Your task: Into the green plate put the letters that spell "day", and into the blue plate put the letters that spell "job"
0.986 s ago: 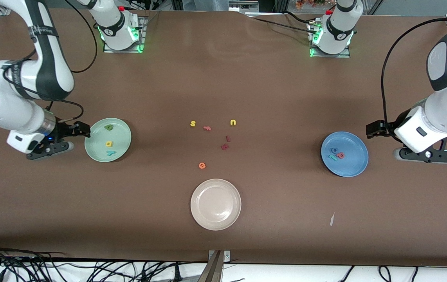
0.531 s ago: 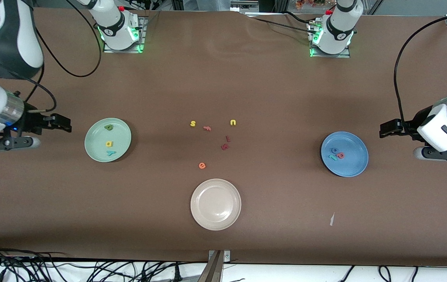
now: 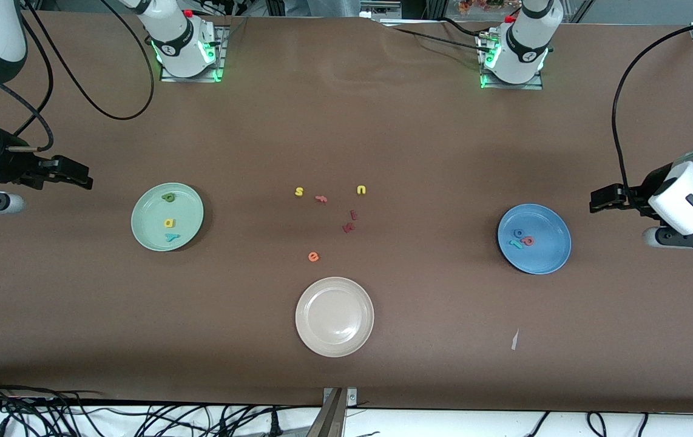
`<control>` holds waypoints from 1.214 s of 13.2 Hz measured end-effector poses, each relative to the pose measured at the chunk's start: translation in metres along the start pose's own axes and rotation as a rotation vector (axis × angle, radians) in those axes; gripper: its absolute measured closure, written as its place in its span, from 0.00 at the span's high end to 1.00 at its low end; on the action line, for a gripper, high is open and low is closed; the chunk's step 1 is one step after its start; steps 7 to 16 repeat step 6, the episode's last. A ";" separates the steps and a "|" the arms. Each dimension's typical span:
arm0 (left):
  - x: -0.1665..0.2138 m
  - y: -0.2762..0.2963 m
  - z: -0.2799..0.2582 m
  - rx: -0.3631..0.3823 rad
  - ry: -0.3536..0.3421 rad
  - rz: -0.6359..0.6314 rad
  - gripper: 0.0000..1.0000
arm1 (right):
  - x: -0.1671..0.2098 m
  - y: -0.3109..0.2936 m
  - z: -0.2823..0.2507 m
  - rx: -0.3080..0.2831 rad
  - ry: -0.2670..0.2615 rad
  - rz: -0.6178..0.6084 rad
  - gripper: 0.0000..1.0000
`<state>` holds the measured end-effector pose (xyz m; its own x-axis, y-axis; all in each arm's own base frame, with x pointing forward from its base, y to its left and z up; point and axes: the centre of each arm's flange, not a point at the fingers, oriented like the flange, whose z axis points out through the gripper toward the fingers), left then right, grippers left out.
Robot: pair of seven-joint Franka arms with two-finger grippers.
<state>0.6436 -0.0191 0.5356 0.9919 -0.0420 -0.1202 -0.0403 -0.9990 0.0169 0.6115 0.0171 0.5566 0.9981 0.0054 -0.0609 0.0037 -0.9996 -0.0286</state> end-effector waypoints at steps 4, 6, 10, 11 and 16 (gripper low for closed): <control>0.000 0.002 0.000 0.000 -0.001 0.003 1.00 | 0.000 -0.001 0.000 0.000 0.000 -0.001 1.00; 0.000 0.002 0.000 0.000 -0.003 0.003 1.00 | 0.000 -0.002 0.000 0.000 0.000 -0.003 1.00; 0.000 0.002 0.000 0.000 -0.003 0.003 1.00 | 0.000 -0.002 0.000 0.000 0.000 -0.003 1.00; 0.000 0.002 0.000 0.000 -0.003 0.003 1.00 | 0.000 -0.002 0.000 0.000 0.000 -0.003 1.00; 0.000 0.002 0.000 0.000 -0.003 0.003 1.00 | 0.000 -0.002 0.000 0.000 0.000 -0.003 1.00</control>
